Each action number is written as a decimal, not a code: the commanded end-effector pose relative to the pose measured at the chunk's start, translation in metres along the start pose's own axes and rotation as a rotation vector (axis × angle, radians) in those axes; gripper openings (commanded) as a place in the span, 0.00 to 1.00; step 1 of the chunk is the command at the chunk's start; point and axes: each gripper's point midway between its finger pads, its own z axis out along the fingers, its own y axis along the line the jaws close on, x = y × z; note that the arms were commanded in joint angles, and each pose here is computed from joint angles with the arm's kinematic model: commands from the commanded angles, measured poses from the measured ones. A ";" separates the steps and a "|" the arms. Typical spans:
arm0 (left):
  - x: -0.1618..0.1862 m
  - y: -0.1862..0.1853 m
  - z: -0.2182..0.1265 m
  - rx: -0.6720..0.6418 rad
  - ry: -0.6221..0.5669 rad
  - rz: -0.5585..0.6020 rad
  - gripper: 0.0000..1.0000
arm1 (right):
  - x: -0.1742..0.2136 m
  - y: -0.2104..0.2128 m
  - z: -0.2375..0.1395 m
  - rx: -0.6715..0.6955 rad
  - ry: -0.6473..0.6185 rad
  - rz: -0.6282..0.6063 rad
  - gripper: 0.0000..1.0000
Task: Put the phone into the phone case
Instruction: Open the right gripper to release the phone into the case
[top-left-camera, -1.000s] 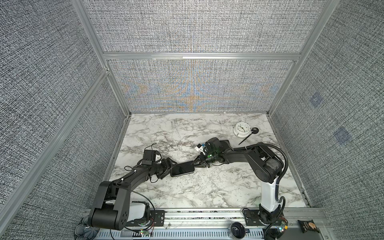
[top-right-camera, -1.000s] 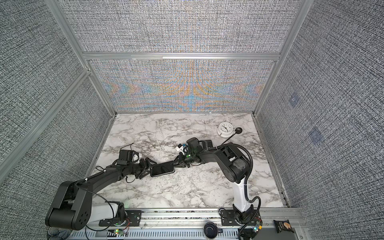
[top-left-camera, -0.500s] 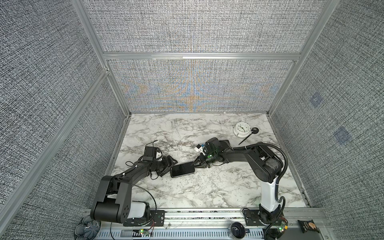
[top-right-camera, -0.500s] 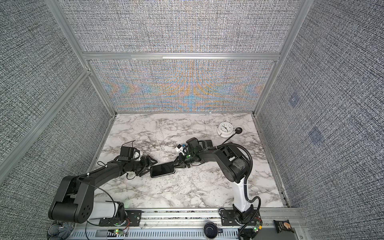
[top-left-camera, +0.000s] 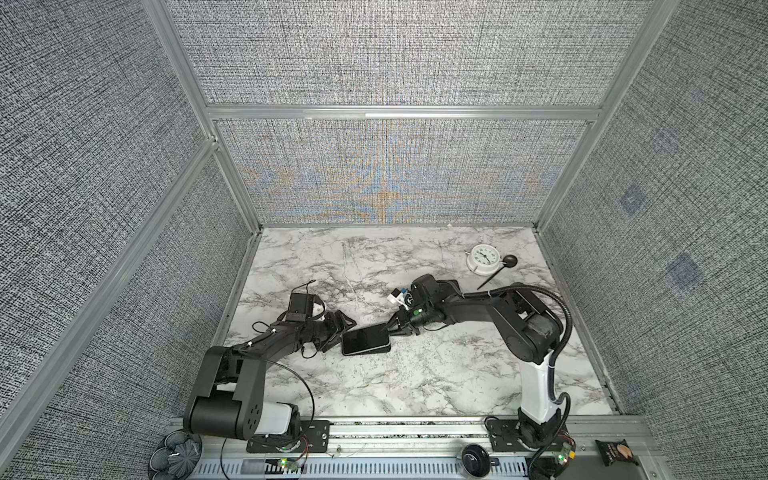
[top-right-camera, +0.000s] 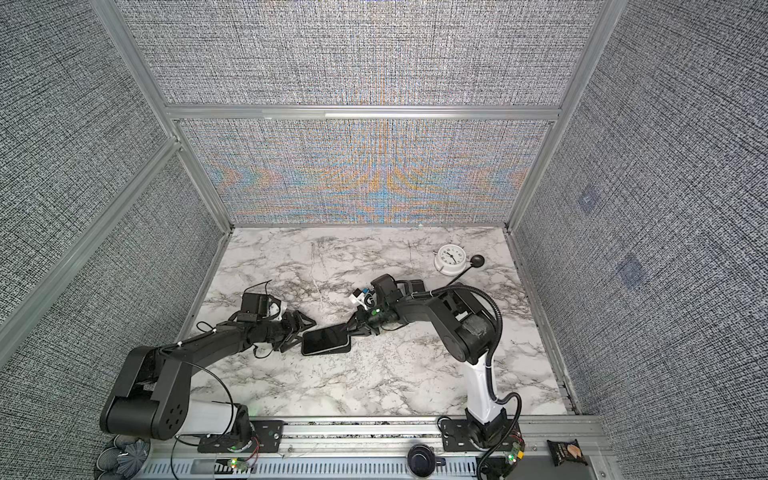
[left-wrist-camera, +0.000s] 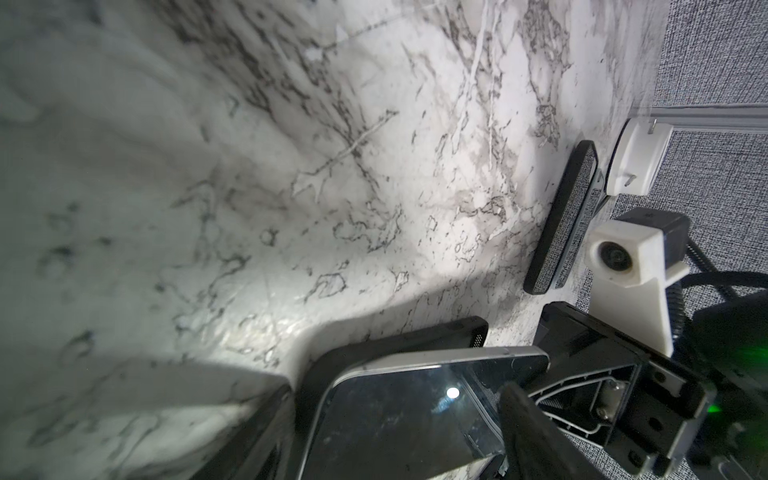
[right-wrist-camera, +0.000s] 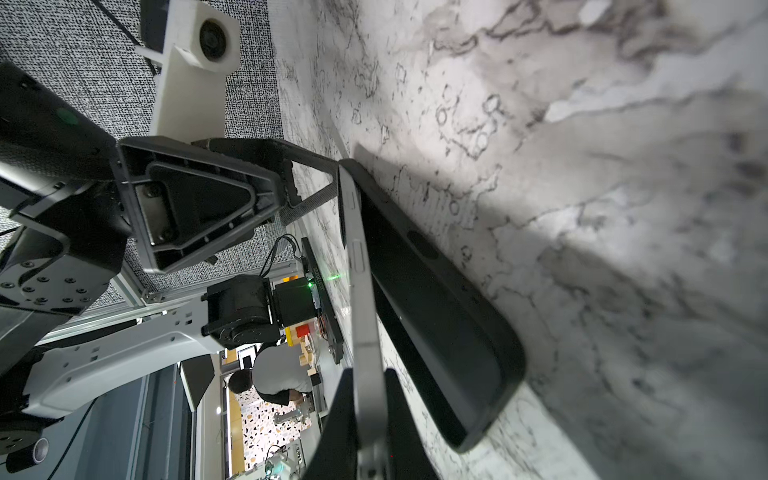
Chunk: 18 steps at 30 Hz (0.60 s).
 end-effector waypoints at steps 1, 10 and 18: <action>0.002 0.001 0.001 0.002 0.005 0.001 0.79 | 0.009 -0.022 0.001 0.093 0.007 0.075 0.09; 0.009 0.008 0.000 0.002 0.001 -0.016 0.79 | 0.005 -0.028 0.000 0.126 -0.019 0.096 0.13; 0.011 0.008 -0.002 0.011 -0.013 -0.021 0.79 | 0.010 -0.035 0.000 0.191 -0.014 0.117 0.16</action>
